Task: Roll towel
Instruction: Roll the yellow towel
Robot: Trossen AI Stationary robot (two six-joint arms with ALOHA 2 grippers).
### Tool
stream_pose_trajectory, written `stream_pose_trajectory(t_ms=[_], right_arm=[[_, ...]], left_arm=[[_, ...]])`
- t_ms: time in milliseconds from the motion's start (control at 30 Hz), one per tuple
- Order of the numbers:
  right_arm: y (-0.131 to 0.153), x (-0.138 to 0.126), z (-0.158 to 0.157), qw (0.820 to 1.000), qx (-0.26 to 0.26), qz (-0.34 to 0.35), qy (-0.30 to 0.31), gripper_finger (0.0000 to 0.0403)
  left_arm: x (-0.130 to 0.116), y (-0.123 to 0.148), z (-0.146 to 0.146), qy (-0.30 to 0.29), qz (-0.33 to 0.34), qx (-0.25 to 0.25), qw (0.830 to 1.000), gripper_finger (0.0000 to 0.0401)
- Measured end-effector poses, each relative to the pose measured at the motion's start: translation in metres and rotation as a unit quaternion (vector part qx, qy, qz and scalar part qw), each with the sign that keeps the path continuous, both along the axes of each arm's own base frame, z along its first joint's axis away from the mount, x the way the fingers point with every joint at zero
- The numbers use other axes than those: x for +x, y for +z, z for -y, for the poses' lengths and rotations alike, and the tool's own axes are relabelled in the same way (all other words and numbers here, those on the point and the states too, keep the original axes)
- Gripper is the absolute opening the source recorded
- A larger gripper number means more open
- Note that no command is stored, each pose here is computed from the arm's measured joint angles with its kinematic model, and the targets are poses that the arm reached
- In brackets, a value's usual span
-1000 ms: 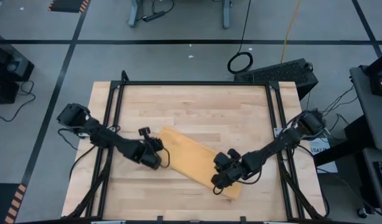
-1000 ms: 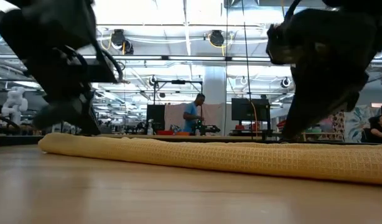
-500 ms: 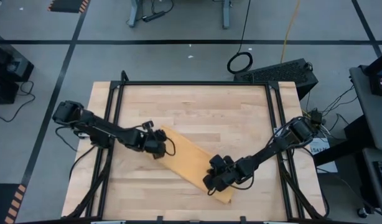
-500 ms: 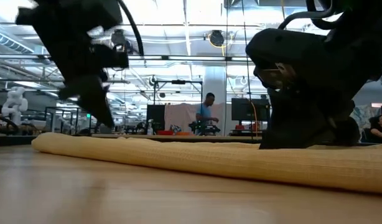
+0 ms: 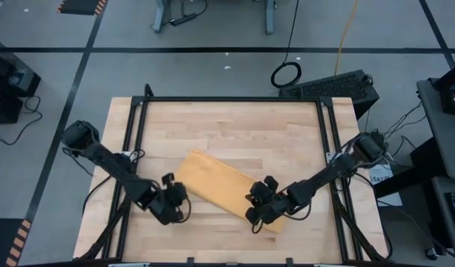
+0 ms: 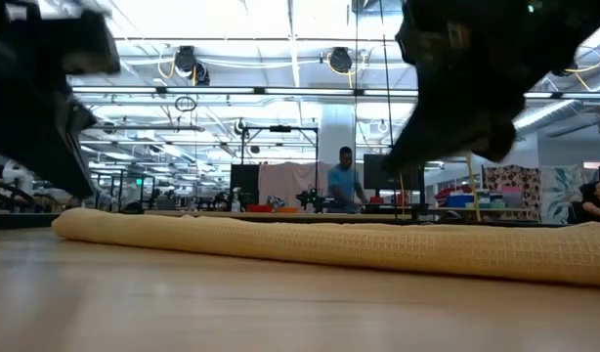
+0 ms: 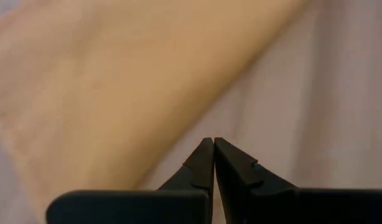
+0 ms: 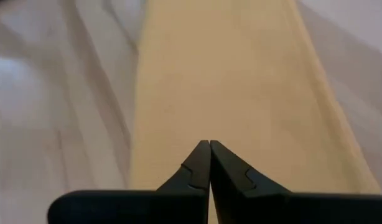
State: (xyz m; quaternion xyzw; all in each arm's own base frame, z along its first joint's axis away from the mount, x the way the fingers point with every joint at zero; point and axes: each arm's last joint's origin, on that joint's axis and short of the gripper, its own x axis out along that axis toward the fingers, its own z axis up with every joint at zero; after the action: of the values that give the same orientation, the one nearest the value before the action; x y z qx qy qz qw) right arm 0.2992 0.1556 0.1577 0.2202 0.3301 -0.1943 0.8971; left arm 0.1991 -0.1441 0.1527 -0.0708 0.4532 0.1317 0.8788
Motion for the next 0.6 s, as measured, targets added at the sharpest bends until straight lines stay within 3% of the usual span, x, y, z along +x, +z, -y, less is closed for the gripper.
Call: stream_pose_trajectory(t_ms=[233, 600], right_arm=[[0.009, 0.002, -0.003, 0.998, -0.038, 0.019, 0.047, 0.0000], [0.010, 0.004, 0.001, 0.997, -0.054, 0.019, 0.049, 0.0000]], left_arm=[[-0.003, -0.033, -0.031, 0.057, -0.056, 0.046, 0.996, 0.0019], [0.020, -0.039, -0.108, 0.148, -0.065, 0.158, 0.974, 0.0019]])
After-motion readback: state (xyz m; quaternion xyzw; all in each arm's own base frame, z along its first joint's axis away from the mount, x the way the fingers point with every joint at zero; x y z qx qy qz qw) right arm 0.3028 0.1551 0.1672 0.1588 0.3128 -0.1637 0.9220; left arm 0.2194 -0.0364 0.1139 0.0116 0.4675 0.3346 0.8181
